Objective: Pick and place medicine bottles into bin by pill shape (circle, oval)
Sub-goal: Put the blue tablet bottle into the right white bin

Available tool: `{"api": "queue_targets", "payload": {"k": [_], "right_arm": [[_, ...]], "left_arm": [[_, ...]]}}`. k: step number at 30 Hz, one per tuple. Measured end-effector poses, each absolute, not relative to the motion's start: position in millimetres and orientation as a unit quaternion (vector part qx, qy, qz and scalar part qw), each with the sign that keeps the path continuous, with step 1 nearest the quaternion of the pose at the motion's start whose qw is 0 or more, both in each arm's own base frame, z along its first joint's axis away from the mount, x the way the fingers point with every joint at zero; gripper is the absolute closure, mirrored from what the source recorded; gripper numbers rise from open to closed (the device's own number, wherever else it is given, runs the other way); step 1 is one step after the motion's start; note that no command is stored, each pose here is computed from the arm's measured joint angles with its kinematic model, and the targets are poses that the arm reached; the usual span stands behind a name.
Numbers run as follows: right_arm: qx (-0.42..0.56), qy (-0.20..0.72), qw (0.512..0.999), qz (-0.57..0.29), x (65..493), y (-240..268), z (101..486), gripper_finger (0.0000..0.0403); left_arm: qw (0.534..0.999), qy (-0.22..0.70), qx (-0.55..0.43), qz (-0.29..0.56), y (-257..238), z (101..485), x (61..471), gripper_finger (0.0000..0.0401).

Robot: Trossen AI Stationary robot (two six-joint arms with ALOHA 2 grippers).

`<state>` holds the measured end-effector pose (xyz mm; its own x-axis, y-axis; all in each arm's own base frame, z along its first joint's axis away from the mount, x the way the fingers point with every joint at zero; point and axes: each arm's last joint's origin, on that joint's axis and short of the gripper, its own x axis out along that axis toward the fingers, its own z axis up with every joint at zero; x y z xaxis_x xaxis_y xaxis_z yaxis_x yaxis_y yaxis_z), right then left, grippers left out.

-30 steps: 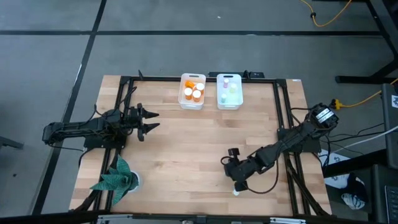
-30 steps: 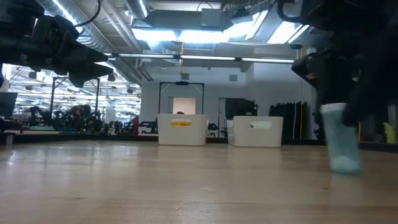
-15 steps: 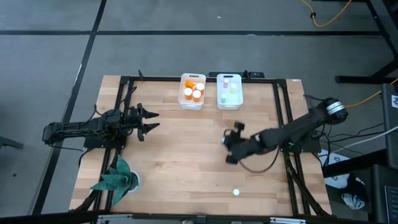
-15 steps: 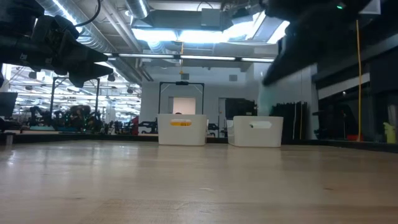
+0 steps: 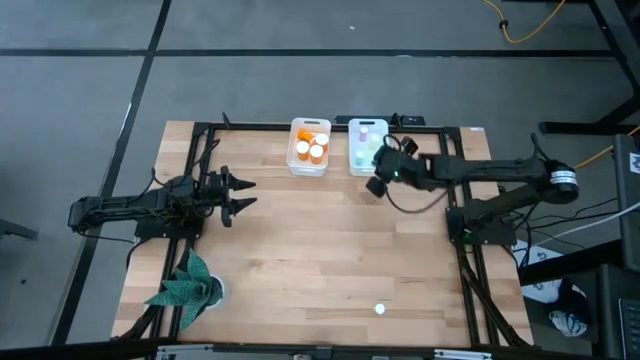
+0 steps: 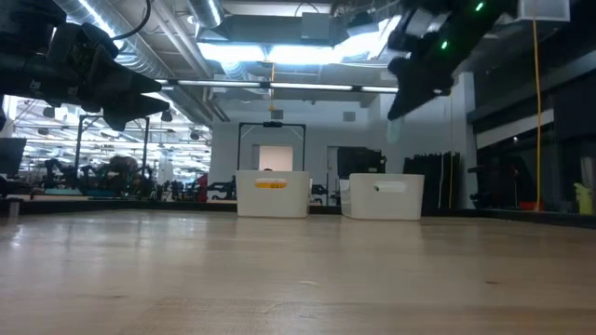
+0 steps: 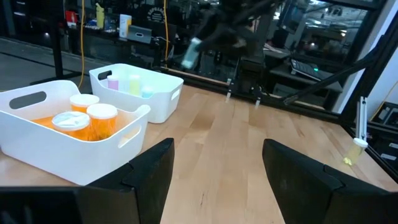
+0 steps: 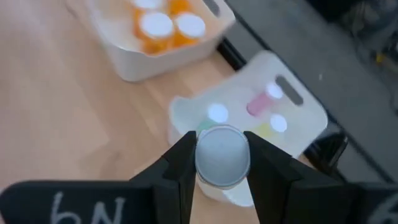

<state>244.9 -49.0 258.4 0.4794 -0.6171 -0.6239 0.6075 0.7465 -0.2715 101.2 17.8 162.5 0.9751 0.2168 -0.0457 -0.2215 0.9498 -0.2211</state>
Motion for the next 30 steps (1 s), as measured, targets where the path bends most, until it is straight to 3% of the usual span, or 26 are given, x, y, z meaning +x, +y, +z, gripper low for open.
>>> {"api": "queue_targets", "payload": {"k": [9, 14, 30], "right_arm": [[0.056, 0.375, 0.842, -0.383, 237, -107, 223, 0.0284], [0.096, 0.35, 0.85, -0.382, 232, -120, 214, 0.0284], [0.12, 0.407, 0.822, -0.379, 240, -139, 176, 0.0283]], "left_arm": [[0.987, 0.01, -0.113, 0.111, 18, 163, 101, 0.0164], [0.987, 0.01, -0.113, 0.111, 18, 163, 101, 0.0164], [0.987, 0.01, -0.113, 0.111, 18, 163, 101, 0.0164]]}}
